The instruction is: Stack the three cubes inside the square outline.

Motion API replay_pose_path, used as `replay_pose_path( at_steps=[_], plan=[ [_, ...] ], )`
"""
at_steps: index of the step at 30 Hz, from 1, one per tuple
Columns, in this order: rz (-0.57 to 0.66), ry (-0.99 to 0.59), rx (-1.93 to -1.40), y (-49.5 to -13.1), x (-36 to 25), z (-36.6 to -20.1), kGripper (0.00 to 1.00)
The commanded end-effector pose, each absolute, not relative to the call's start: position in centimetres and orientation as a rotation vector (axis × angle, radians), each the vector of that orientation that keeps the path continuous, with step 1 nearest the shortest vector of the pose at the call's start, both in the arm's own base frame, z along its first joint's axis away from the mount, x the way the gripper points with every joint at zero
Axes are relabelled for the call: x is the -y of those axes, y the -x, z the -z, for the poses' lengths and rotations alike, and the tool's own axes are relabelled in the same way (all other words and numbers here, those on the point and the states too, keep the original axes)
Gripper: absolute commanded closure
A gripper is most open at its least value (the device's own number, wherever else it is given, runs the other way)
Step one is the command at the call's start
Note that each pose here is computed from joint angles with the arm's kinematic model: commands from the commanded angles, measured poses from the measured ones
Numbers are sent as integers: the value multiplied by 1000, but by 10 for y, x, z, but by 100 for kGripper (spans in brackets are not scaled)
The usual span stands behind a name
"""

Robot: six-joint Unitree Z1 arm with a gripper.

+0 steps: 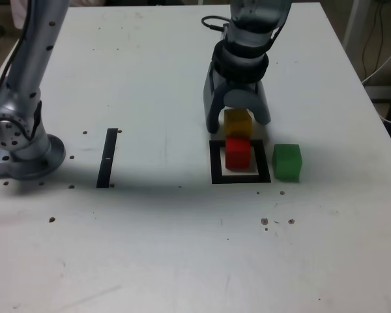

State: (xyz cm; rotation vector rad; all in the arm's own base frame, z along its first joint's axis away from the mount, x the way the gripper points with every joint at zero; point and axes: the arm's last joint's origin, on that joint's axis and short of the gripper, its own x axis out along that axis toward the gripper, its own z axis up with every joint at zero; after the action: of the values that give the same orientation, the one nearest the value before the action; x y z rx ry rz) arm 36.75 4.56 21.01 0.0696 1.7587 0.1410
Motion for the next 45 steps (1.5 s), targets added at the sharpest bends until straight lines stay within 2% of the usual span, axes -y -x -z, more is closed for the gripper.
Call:
replay_pose_path(
  at_steps=[1, 10, 22, 33, 38, 45],
  plan=[
    [-142, -66, -1752, -371, -47, -208, 30],
    [-122, -30, -1741, -376, -49, -203, 43],
    [-133, -28, -1717, -378, -52, -207, 71],
    [-134, -28, -1707, -376, -52, -212, 74],
    [-135, -47, -1669, -372, -47, -228, 79],
    [-100, -97, -1561, -358, -22, -274, 79]
  ],
)
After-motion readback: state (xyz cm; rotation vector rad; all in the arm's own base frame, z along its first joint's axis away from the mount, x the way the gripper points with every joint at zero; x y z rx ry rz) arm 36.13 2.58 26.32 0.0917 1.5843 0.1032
